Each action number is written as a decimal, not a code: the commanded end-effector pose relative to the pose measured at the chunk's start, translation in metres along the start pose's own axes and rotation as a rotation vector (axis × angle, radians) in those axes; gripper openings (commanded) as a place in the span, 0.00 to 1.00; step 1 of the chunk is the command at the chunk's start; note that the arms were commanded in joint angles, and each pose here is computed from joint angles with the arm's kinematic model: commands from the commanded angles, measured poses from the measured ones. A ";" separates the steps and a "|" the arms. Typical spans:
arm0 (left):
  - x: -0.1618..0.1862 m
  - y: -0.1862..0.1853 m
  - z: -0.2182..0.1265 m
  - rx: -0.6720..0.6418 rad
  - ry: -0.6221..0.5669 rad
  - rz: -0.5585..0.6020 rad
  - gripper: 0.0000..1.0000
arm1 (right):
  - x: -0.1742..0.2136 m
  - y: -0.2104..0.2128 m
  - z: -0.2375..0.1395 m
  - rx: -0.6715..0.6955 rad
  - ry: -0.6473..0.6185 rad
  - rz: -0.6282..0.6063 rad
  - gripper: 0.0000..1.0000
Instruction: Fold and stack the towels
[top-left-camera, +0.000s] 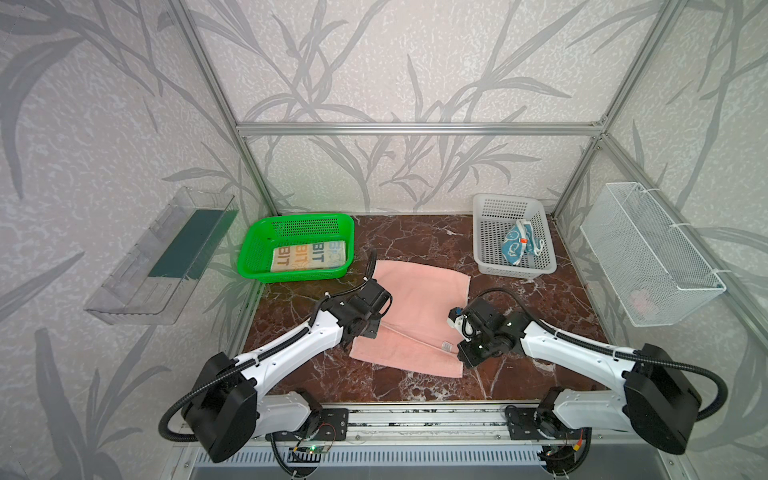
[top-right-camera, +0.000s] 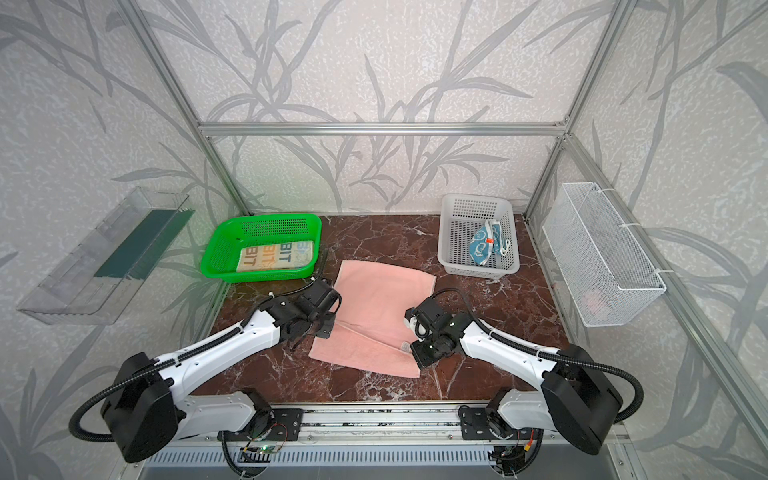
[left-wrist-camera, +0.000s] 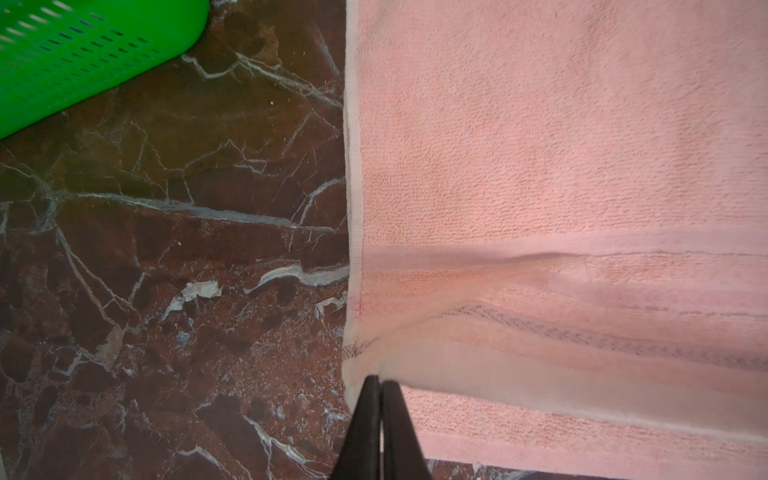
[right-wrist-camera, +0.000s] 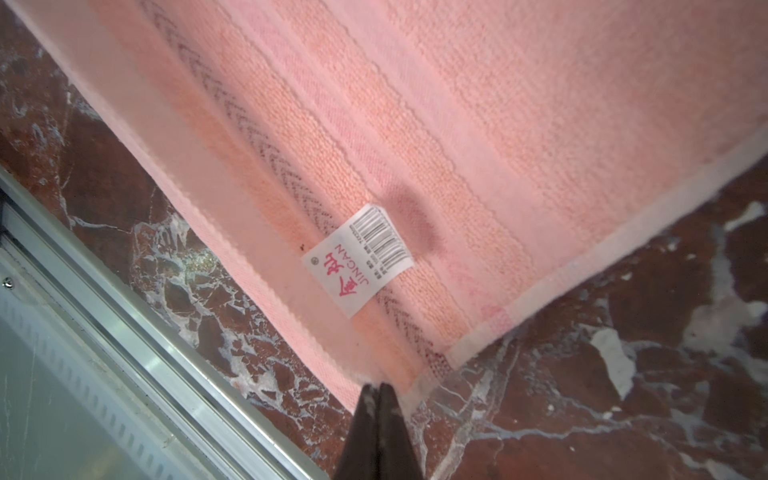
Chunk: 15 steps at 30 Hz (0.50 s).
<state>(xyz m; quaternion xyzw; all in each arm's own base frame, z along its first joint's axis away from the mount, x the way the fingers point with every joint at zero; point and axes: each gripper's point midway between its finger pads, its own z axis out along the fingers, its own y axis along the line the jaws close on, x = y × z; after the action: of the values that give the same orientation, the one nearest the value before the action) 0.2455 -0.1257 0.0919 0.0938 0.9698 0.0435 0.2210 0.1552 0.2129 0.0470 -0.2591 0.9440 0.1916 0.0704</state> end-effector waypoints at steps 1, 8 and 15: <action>0.017 0.009 0.005 -0.048 0.052 -0.044 0.12 | 0.012 0.007 0.008 -0.033 0.047 -0.001 0.00; 0.023 0.013 -0.004 -0.025 0.020 -0.103 0.60 | 0.026 0.019 0.009 -0.078 0.086 -0.042 0.19; 0.002 0.018 -0.017 -0.009 -0.119 -0.118 0.99 | 0.012 0.024 -0.014 -0.076 -0.030 -0.069 0.53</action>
<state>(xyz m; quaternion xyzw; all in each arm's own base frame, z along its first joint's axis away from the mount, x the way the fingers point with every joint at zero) 0.2321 -0.1126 0.1027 0.0480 0.9662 0.0213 0.2524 0.1299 0.2215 0.0510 -0.2891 0.9294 0.2233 0.0534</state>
